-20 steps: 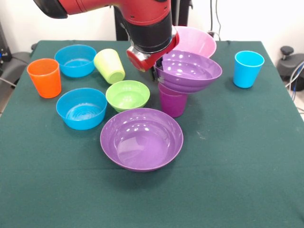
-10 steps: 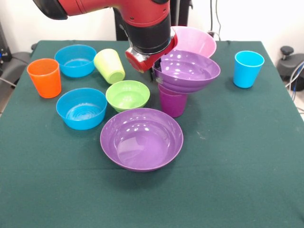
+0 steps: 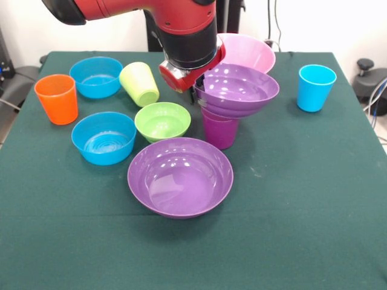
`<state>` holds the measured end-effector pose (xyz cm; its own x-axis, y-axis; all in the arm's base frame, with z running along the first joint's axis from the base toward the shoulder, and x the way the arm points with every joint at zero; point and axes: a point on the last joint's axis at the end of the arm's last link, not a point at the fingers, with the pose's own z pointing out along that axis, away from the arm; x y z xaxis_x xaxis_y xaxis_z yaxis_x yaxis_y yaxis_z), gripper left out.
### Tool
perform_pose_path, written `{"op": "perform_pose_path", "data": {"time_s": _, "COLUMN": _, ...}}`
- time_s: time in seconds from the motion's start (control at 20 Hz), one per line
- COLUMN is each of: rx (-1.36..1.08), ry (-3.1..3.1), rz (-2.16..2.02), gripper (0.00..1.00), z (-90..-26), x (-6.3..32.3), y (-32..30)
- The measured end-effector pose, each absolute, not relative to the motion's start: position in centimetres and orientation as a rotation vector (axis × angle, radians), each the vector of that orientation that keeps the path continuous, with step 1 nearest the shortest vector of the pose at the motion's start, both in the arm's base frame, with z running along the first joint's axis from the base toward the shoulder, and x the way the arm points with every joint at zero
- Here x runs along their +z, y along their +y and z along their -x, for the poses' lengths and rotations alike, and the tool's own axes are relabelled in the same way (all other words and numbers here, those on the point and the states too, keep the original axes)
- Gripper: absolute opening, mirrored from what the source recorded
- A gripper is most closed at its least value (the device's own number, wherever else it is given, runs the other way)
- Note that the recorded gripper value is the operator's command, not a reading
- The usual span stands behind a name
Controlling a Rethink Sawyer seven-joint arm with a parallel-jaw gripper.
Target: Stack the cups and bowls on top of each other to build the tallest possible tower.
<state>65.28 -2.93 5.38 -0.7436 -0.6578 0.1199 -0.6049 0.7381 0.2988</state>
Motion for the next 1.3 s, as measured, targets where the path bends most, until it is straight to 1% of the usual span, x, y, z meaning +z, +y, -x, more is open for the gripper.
{"op": "perform_pose_path", "data": {"time_s": 1.3, "rx": -0.346, "ry": -2.751, "rz": -0.99, "gripper": 0.0, "z": -65.4, "x": 5.3, "y": -4.1}}
